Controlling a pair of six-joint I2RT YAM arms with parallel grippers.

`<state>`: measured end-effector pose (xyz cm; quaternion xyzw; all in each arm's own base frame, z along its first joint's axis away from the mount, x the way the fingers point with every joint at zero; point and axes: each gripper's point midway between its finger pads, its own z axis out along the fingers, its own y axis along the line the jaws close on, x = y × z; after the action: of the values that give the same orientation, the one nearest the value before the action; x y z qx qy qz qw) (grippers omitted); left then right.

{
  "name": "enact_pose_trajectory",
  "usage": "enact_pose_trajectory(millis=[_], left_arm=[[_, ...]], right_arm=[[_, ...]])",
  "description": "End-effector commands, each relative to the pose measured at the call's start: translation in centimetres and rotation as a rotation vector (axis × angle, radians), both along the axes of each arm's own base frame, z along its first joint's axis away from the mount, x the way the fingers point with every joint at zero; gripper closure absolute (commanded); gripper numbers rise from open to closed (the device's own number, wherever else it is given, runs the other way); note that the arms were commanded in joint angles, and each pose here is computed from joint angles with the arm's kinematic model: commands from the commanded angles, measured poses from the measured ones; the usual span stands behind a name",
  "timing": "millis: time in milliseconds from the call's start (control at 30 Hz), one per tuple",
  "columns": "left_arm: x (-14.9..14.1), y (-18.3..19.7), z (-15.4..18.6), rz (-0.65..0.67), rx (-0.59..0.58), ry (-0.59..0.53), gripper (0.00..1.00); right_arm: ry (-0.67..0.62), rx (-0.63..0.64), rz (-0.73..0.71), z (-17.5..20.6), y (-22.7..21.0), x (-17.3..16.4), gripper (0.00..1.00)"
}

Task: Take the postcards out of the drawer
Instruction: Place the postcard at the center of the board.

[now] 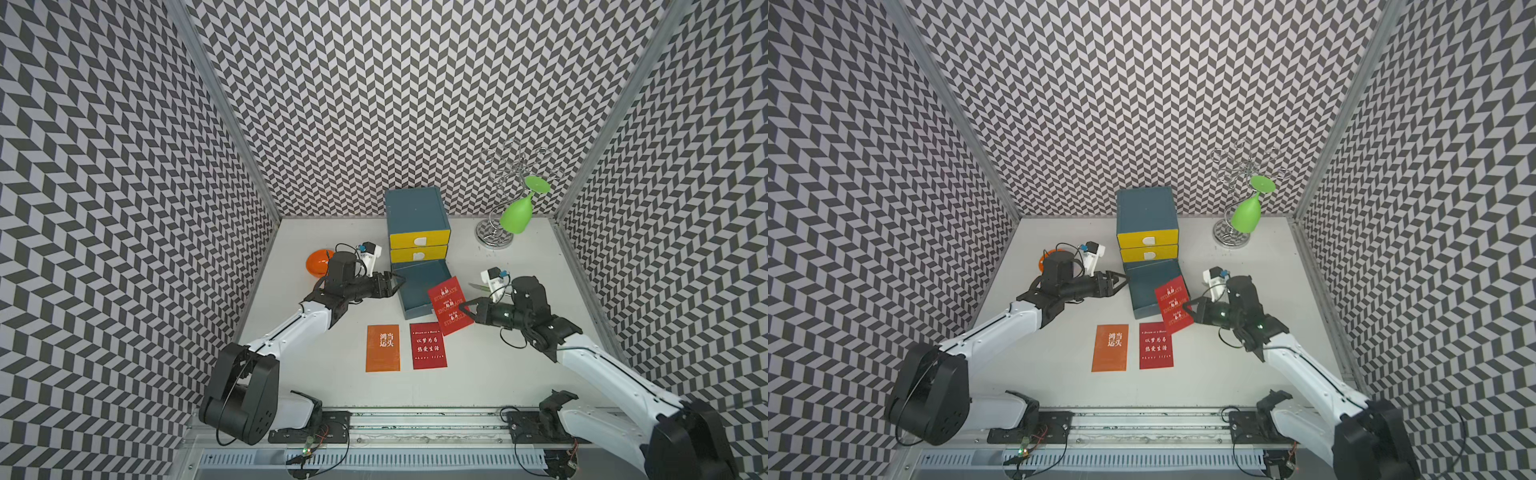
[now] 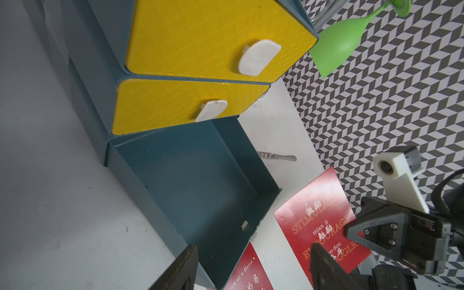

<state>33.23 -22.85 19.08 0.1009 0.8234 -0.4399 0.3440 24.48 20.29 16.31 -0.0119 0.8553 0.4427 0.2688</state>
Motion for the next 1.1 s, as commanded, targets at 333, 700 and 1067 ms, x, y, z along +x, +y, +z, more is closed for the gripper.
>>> enact_pose_trajectory(millis=[333, 700, 1067], left_arm=[[-0.9, 0.4, 2.2, 0.016, -0.067, -0.096, 0.27], [-1.4, 0.5, 1.5, 0.020, -0.060, -0.086, 0.27], [-1.2, 0.5, 0.8, 0.020, -0.056, -0.067, 0.27]], right_arm=[[0.105, -0.035, -0.124, -6.0, -3.6, -4.6, 1.00], [0.193, -0.119, -0.185, -10.4, -5.0, -5.1, 0.99], [0.202, -0.116, -0.295, -12.2, -6.4, -4.9, 0.97]])
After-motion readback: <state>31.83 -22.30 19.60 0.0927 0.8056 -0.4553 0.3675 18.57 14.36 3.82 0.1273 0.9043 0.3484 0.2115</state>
